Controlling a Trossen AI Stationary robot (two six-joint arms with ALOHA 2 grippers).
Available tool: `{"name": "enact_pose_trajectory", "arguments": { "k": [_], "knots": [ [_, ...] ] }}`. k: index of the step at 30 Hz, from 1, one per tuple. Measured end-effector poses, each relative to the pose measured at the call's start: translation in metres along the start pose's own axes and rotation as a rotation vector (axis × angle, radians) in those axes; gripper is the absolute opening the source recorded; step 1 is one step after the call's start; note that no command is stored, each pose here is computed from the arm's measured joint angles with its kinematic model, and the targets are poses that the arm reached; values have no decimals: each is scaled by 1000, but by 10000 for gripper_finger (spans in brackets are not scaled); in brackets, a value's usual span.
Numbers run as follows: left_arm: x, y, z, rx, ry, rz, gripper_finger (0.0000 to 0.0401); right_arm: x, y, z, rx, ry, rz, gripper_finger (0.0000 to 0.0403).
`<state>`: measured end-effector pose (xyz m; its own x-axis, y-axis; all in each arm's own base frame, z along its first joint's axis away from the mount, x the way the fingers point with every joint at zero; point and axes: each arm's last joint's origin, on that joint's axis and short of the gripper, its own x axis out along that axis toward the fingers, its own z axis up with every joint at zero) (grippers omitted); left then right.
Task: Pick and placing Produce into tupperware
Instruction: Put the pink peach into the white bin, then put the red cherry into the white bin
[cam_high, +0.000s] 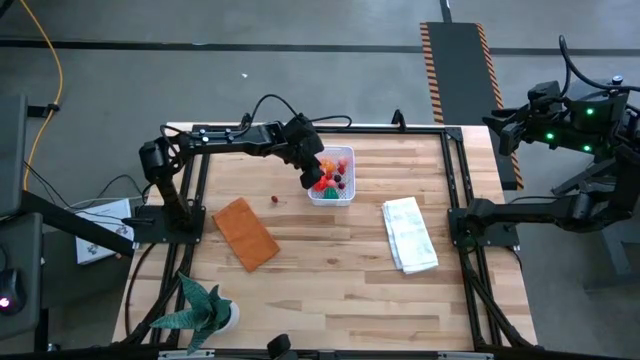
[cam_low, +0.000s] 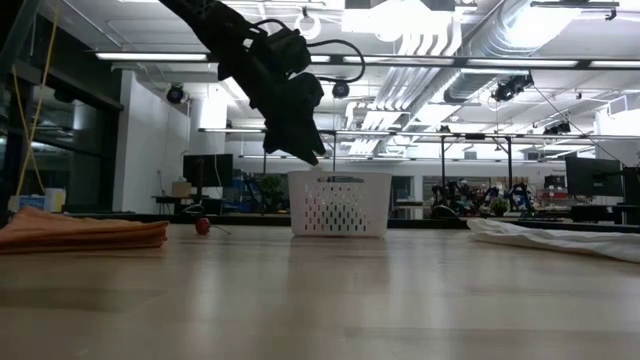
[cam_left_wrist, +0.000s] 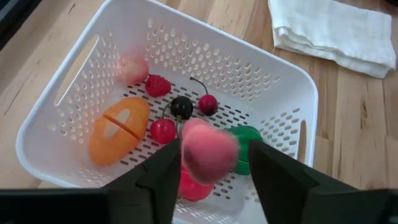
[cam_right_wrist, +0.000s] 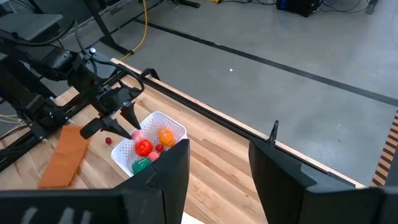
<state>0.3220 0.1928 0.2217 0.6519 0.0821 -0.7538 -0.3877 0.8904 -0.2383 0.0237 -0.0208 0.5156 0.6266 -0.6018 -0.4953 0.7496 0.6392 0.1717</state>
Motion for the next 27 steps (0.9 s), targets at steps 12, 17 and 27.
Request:
{"name": "enact_pose_trajectory", "arguments": {
  "k": [12, 17, 27],
  "knots": [
    [0, 0, 0, -6, -1, -1, 263, 0, 0, 0, 0, 0, 0, 158],
    [-1, 0, 1, -11, 0, -18, 264, 0, 0, 0, 0, 0, 0, 158],
    [-27, -9, 26, 19, 22, -20, 237, 0, 0, 0, -4, 1, 0, 158]
  ]
}}
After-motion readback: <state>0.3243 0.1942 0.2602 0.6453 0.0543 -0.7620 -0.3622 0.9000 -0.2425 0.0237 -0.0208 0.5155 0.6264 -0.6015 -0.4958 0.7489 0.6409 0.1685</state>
